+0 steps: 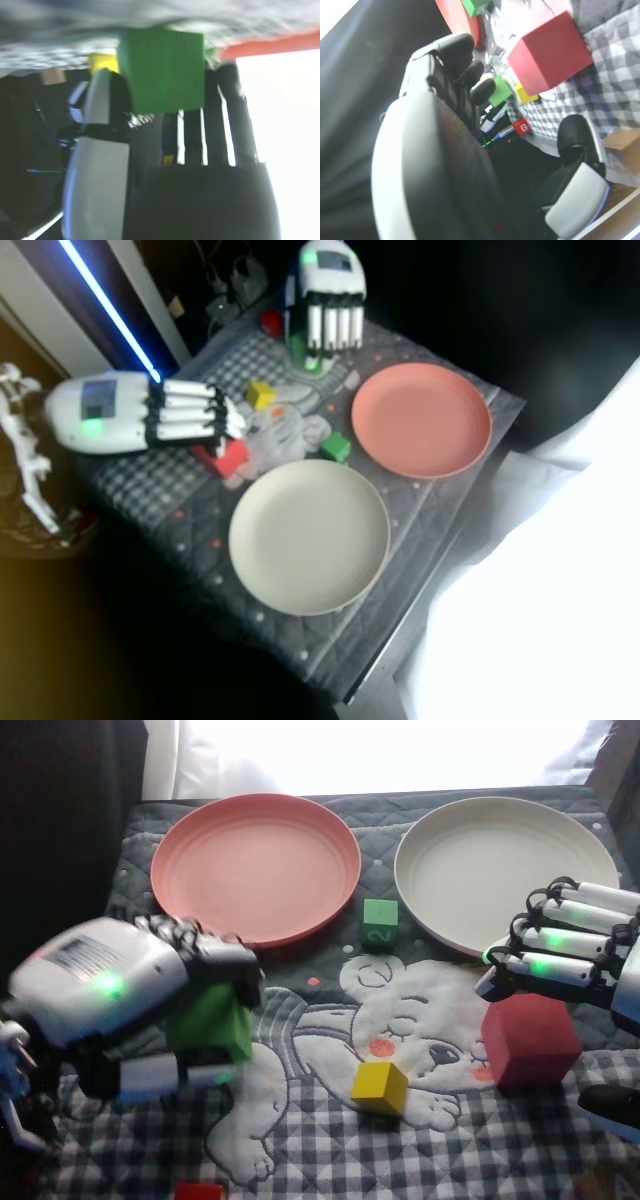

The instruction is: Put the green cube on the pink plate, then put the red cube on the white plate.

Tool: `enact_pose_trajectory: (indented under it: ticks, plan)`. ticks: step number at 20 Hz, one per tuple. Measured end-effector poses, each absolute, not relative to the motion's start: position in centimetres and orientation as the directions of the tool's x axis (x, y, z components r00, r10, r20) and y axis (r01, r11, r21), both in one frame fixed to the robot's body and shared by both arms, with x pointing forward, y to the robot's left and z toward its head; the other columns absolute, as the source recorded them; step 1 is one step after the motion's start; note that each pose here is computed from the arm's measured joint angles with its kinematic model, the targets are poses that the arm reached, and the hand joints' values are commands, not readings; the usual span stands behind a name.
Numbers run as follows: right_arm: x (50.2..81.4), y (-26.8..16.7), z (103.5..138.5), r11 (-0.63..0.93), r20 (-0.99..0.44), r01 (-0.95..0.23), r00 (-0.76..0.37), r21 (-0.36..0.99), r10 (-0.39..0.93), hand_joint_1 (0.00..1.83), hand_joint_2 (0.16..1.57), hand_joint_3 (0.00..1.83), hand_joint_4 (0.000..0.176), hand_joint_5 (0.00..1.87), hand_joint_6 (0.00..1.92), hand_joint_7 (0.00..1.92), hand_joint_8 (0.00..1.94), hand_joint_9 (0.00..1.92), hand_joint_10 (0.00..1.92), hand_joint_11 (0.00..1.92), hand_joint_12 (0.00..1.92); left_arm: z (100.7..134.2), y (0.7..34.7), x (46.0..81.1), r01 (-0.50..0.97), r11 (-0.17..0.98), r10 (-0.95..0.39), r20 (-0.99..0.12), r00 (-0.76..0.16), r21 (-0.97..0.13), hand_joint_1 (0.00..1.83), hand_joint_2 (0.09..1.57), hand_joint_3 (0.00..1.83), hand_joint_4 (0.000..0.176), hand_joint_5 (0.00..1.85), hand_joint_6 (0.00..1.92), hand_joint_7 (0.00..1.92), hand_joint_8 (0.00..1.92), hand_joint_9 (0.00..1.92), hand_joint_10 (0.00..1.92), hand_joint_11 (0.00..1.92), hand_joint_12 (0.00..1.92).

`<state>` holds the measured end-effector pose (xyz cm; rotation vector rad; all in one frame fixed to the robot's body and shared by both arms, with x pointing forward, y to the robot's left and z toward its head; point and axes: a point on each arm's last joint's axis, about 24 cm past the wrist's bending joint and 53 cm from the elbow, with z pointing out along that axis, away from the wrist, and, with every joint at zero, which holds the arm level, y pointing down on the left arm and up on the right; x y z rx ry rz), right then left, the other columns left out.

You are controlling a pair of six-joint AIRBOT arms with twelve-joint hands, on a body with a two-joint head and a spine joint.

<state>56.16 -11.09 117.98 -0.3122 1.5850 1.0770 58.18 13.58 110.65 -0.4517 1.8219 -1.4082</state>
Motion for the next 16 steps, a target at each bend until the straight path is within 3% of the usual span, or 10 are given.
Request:
enact_pose_trajectory:
  ticks: [1,2,3,4,6,10,11,14,15,16]
  plan:
    - [56.2,-11.1,118.0,0.545,-0.882,-0.696,-0.327,0.467,0.339,1.10,0.64,0.59,0.000,0.23,0.72,0.22,0.46,0.00,0.84,0.00,1.59,112.0,13.9,58.8,0.195,0.295,-0.710,-0.351,-0.610,-0.935,1.17,1.27,0.00,0.000,0.62,1.35,0.78,1.49,0.71,1.34,0.63,1.67]
    - [56.2,-11.1,117.9,0.545,-0.882,-0.696,-0.327,0.468,0.339,1.10,0.64,0.58,0.000,0.23,0.72,0.21,0.44,0.00,0.80,0.00,1.57,114.2,14.0,59.7,0.246,0.256,-0.736,-0.354,-0.578,-0.935,1.17,1.27,0.00,0.000,0.64,1.33,0.79,1.47,0.78,1.27,0.71,1.63]
    - [56.2,-11.1,117.9,0.545,-0.882,-0.696,-0.327,0.468,0.339,1.10,0.64,0.58,0.000,0.23,0.72,0.21,0.44,0.00,0.80,0.00,1.57,114.2,14.0,59.7,0.246,0.256,-0.736,-0.354,-0.578,-0.935,1.17,1.27,0.00,0.000,0.64,1.33,0.79,1.47,0.78,1.27,0.71,1.63]
    - [56.2,-11.1,117.9,0.546,-0.882,-0.696,-0.327,0.467,0.338,1.12,0.67,0.53,0.000,0.23,0.69,0.22,0.41,0.00,0.78,0.00,1.60,115.4,14.1,60.4,0.273,0.244,-0.746,-0.360,-0.561,-0.931,1.32,1.23,0.00,0.000,0.63,1.33,0.77,1.32,0.80,1.48,0.64,1.58]
    - [56.4,-11.3,117.8,0.551,-0.884,-0.693,-0.326,0.464,0.334,1.10,0.69,0.52,0.000,0.23,0.68,0.22,0.40,0.00,0.80,0.00,1.61,116.8,14.7,62.6,0.291,0.222,-0.782,-0.348,-0.516,-0.931,1.33,1.23,0.00,0.000,0.62,1.31,0.78,1.35,0.78,1.53,0.63,1.67]
    - [56.4,-11.2,117.7,0.549,-0.883,-0.694,-0.328,0.466,0.335,1.07,0.70,0.53,0.000,0.23,0.68,0.22,0.39,0.00,0.76,0.00,1.61,117.2,15.4,67.1,0.264,0.216,-0.830,-0.319,-0.457,-0.940,1.34,1.22,0.00,0.000,0.65,1.24,0.80,1.34,0.79,1.51,0.65,1.70]
    - [56.4,-11.1,117.6,0.547,-0.882,-0.694,-0.329,0.468,0.336,1.06,0.69,0.54,0.000,0.23,0.67,0.22,0.38,0.00,0.75,0.00,1.56,117.0,15.7,68.6,0.239,0.211,-0.846,-0.300,-0.440,-0.948,1.17,1.28,0.00,0.000,0.60,1.36,0.78,1.49,0.70,1.26,0.57,1.68]
    - [56.4,-11.1,117.5,0.548,-0.882,-0.694,-0.330,0.467,0.335,1.07,0.69,0.52,0.000,0.23,0.67,0.23,0.37,0.00,0.77,0.00,1.53,115.5,16.8,70.9,0.165,0.214,-0.874,-0.264,-0.408,-0.963,1.16,1.28,0.00,0.000,0.62,1.34,0.76,1.53,0.67,1.27,0.51,1.70]
    - [56.5,-11.2,117.5,0.549,-0.883,-0.694,-0.328,0.466,0.335,1.07,0.70,0.47,0.000,0.26,0.62,0.26,0.34,0.00,0.78,0.00,1.55,115.0,17.1,71.8,0.140,0.224,-0.877,-0.262,-0.402,-0.965,1.29,1.26,0.00,0.000,0.62,1.30,0.74,1.49,0.68,1.53,0.44,1.68]
    - [56.5,-11.2,117.5,0.550,-0.883,-0.693,-0.328,0.466,0.336,1.08,0.72,0.44,0.000,0.27,0.58,0.26,0.29,0.00,0.73,0.00,1.51,114.9,17.1,72.6,0.129,0.226,-0.880,-0.260,-0.398,-0.965,1.31,1.26,0.00,0.000,0.65,1.29,0.74,1.46,0.67,1.58,0.41,1.68]
